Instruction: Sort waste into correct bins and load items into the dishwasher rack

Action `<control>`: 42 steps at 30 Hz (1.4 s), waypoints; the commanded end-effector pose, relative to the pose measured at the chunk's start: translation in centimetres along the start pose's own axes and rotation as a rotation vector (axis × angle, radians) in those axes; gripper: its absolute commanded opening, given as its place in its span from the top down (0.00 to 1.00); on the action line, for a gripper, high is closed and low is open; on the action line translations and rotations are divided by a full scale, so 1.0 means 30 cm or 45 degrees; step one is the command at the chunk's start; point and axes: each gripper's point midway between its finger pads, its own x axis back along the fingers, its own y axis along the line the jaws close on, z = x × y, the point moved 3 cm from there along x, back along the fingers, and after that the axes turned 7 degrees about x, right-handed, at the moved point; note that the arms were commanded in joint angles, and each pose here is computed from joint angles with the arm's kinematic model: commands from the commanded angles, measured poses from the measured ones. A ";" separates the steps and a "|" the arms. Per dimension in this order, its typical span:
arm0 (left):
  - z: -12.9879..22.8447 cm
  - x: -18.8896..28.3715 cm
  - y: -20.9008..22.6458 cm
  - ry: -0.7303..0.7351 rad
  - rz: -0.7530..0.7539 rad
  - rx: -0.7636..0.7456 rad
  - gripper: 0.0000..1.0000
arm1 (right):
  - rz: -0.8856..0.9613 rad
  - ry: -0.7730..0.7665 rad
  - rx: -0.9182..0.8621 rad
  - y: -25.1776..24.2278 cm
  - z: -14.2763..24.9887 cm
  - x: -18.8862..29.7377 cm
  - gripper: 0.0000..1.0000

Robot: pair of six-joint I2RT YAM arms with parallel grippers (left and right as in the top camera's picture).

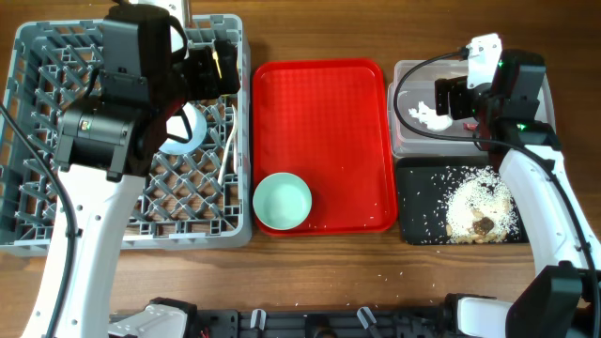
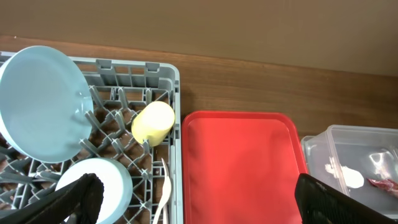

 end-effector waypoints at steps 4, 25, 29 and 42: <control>-0.001 -0.001 0.001 0.002 0.009 0.021 0.00 | 0.031 -0.150 0.033 -0.009 -0.067 0.159 0.00; -0.002 -0.001 0.001 0.002 0.009 0.021 0.00 | 0.205 -1.336 -0.046 0.157 0.030 0.994 0.00; -0.002 -0.001 0.001 0.002 0.009 0.021 0.00 | 0.151 -1.438 -0.154 0.195 0.097 0.883 0.00; -0.002 -0.001 0.001 0.002 0.009 0.021 0.00 | 0.011 -0.881 -0.258 0.304 0.374 0.480 0.00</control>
